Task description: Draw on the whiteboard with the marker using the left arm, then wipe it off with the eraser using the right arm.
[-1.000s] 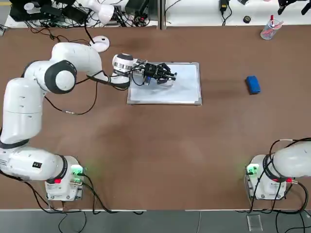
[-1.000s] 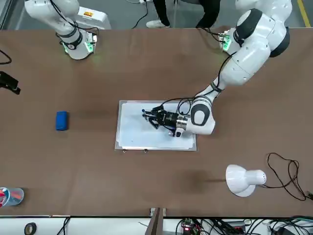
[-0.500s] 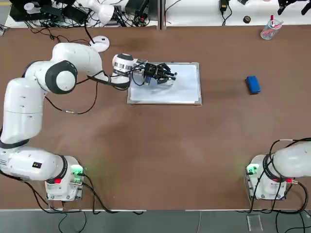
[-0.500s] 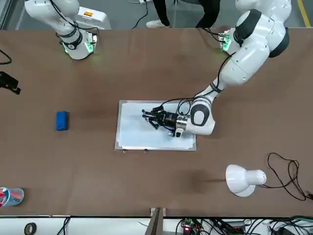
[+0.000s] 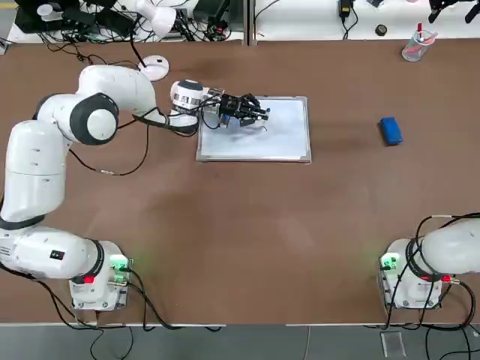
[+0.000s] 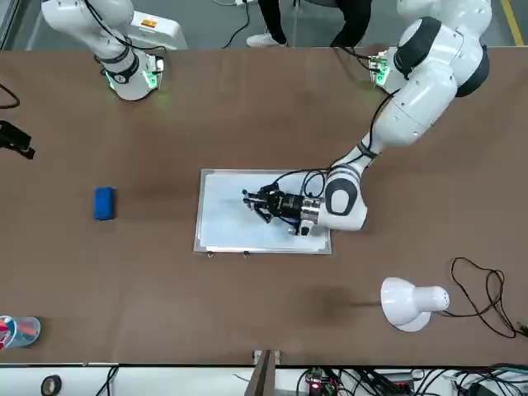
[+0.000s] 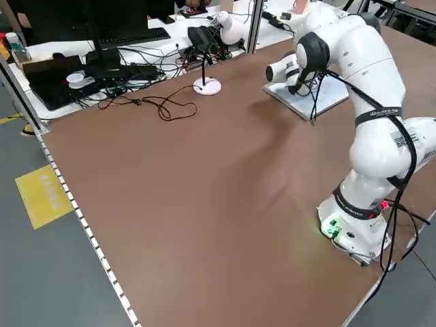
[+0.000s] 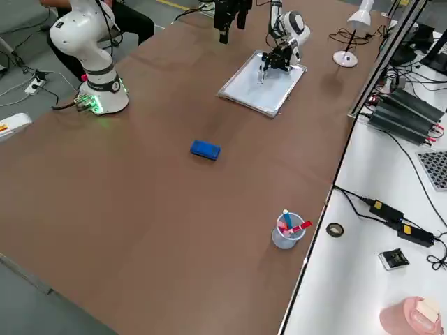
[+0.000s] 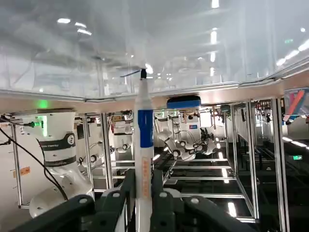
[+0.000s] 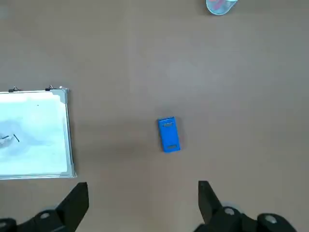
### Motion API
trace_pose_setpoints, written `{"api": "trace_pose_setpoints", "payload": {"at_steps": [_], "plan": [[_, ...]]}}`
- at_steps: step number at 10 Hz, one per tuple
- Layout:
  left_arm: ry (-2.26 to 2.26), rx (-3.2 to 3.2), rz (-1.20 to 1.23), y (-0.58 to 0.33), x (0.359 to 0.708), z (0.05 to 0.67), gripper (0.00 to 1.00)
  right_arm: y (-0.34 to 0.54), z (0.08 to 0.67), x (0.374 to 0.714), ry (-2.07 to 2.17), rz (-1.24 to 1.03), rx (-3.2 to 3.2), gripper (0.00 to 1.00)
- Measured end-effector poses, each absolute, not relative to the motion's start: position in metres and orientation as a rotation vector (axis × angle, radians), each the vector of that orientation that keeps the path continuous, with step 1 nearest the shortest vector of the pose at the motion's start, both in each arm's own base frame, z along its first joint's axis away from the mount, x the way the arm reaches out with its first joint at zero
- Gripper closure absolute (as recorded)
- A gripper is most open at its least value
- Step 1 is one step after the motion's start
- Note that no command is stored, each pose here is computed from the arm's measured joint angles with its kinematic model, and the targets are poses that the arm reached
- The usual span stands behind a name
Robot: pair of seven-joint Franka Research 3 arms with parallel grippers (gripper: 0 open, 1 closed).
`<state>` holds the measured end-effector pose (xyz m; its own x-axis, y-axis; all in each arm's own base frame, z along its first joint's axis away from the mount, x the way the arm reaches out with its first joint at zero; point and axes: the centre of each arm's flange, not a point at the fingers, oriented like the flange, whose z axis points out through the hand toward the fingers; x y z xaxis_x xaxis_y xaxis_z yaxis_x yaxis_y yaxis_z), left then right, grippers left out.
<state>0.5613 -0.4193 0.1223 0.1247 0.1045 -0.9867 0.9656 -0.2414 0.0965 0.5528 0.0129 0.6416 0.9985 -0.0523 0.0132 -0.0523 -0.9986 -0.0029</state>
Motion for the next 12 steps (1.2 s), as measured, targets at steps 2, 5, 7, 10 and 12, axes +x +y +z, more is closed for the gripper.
{"api": "trace_pose_setpoints", "payload": {"at_steps": [2,5,7,10,12], "plan": [[1.096,1.524,-1.220,-0.412,0.568,0.123,0.82,0.013,0.642,0.553,0.082,-0.021,-3.138,0.00],[1.103,1.535,-1.207,-0.398,0.572,0.126,0.82,0.013,0.642,0.553,0.082,-0.029,-3.138,0.00],[1.116,1.538,-1.207,-0.385,0.572,0.127,0.82,0.013,0.642,0.554,0.082,-0.038,-3.137,0.00],[1.135,1.550,-1.210,-0.372,0.565,0.130,0.82,0.014,0.638,0.555,0.080,-0.033,-3.137,0.00],[1.124,1.588,-1.204,-0.366,0.564,0.133,0.82,0.014,0.637,0.555,0.080,-0.030,-3.137,0.00]]}}
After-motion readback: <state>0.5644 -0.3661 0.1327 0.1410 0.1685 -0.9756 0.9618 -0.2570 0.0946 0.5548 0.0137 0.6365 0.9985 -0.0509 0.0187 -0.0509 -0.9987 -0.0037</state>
